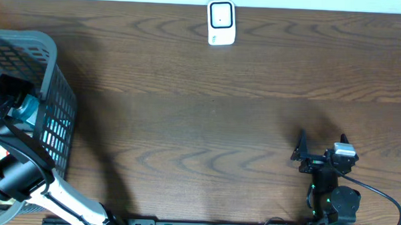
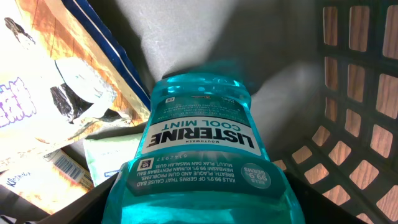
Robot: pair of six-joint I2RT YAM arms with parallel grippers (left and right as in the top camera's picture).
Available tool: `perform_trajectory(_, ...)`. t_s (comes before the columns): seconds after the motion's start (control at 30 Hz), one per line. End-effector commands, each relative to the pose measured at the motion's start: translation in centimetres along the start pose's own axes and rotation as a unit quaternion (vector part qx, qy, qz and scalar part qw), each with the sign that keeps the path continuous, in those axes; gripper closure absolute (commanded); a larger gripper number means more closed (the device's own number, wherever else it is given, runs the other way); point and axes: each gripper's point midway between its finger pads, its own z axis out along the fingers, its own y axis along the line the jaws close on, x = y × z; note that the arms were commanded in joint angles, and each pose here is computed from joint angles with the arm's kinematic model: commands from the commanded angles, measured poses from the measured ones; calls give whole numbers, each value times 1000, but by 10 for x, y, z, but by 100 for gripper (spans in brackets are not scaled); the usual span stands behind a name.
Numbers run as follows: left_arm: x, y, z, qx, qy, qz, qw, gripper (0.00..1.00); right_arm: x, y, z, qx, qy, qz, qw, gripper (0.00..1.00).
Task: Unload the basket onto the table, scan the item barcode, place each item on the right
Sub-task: 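Grasp the teal Listerine bottle in the basket with the left gripper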
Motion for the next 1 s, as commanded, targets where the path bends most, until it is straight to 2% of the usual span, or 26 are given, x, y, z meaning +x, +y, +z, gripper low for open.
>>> perform_trajectory(0.0, -5, -1, -10, 3, -14, 5, 1000, 31, 1, 1, 0, -2, 1, -4, 1000, 1)
perform_trajectory(0.23, -14, -12, -75, 50, -95, 11, 994, 31, 1, 1, 0, -2, 1, -4, 1000, 1)
perform_trajectory(0.47, -3, -14, -162, 124, -200, -25, 972, 31, 1, 1, 0, -2, 1, -4, 1000, 1)
perform_trajectory(0.7, 38, -4, -247, 214, -289, -63, 931, 31, 1, 1, 0, -2, 1, -4, 1000, 1)
perform_trajectory(0.83, 70, -1, -289, 264, -332, -50, 904, 31, 1, 1, 0, -2, 1, -4, 1000, 1)
perform_trajectory(0.97, 115, -19, -318, 338, -328, 6, 882, 31, 1, 1, 0, -2, 1, -4, 1000, 1)
